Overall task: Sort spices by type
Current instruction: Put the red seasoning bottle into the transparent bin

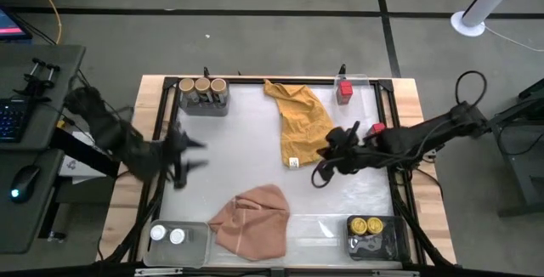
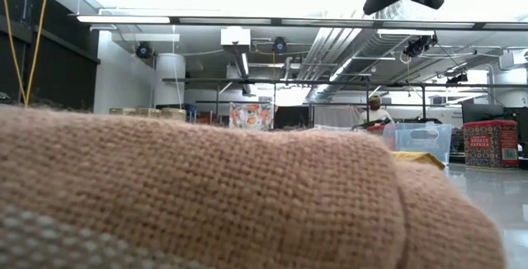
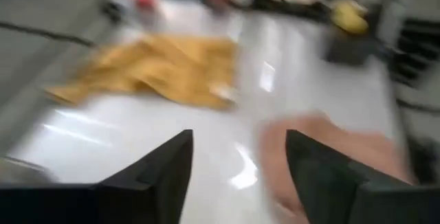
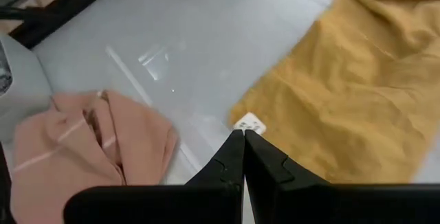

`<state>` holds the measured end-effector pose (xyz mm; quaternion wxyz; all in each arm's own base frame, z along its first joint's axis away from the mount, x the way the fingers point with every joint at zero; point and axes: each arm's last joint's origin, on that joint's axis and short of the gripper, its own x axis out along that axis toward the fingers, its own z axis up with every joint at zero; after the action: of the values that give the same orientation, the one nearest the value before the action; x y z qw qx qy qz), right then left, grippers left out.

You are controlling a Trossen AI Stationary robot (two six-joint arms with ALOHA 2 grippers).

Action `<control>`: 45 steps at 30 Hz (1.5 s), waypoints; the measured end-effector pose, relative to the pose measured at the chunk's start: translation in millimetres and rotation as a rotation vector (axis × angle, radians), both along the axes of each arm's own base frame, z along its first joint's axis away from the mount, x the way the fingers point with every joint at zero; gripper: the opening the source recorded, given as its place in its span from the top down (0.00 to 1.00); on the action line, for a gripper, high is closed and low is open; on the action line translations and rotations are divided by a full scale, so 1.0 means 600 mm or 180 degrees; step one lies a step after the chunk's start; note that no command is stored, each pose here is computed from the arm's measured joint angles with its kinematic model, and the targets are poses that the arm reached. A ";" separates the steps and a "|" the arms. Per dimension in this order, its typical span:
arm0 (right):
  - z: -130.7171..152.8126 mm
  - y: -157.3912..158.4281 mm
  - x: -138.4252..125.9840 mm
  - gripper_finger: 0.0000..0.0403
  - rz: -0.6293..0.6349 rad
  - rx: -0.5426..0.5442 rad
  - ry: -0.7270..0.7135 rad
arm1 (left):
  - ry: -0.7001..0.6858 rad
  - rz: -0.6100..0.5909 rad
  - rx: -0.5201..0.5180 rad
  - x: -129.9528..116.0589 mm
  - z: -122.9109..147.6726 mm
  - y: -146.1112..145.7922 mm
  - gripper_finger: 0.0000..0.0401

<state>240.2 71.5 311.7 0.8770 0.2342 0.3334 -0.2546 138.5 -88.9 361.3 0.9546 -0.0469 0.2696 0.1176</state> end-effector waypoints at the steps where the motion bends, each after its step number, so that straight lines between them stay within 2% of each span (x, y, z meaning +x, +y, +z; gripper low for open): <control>1: 0.005 -0.005 -0.009 1.00 -0.0059 0.0028 -0.0008 | -0.0076 0.0110 0.0121 -0.003 0.006 0.015 0.49; 6: 0.009 -0.033 -0.059 1.00 -0.0806 0.0233 0.0242 | -0.0126 0.0379 0.0331 -0.012 0.003 0.069 0.70; 9: 0.003 -0.049 -0.084 0.97 -0.1248 0.0270 0.0509 | -0.0186 0.0320 0.0230 -0.008 -0.022 0.081 0.85; 12: -0.001 -0.069 -0.099 0.89 -0.1497 0.0270 0.0832 | -0.0399 0.0165 -0.0041 0.008 -0.059 0.081 0.98; 16: -0.005 -0.104 -0.120 0.69 -0.1769 0.0365 0.1443 | -0.0669 -0.0106 -0.0406 0.037 -0.122 0.074 0.98; 19: -0.007 -0.133 -0.125 0.51 -0.1995 0.0526 0.1654 | -0.0895 -0.0077 -0.0576 0.052 -0.160 0.074 0.99; 22: -0.016 -0.166 -0.126 0.35 -0.2006 0.0668 0.1822 | -0.1119 0.0042 -0.0800 0.062 -0.181 0.079 0.99; 25: -0.041 -0.204 -0.135 0.25 -0.2051 0.0796 0.2052 | -0.1292 0.0090 -0.0916 0.066 -0.182 0.084 1.00; 30: -0.095 -0.260 -0.165 0.22 -0.2029 0.1096 0.2377 | -0.1379 0.0251 -0.0915 0.071 -0.180 0.101 1.00; 33: -0.117 -0.278 -0.185 0.22 -0.1957 0.1283 0.2533 | -0.1492 0.0410 -0.1043 0.072 -0.176 0.112 1.00; 39: -0.131 -0.294 -0.200 0.22 -0.1620 0.1364 0.2603 | -0.1736 0.0643 -0.1155 0.075 -0.167 0.132 1.00; 45: -0.147 -0.304 -0.217 0.22 -0.1736 0.1501 0.2638 | -0.1763 0.0779 -0.1170 0.076 -0.167 0.149 1.00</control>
<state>109.8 -110.9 223.6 0.4983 0.3824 0.6261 -0.4620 184.1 0.4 260.9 0.9460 -0.2799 0.0095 0.1635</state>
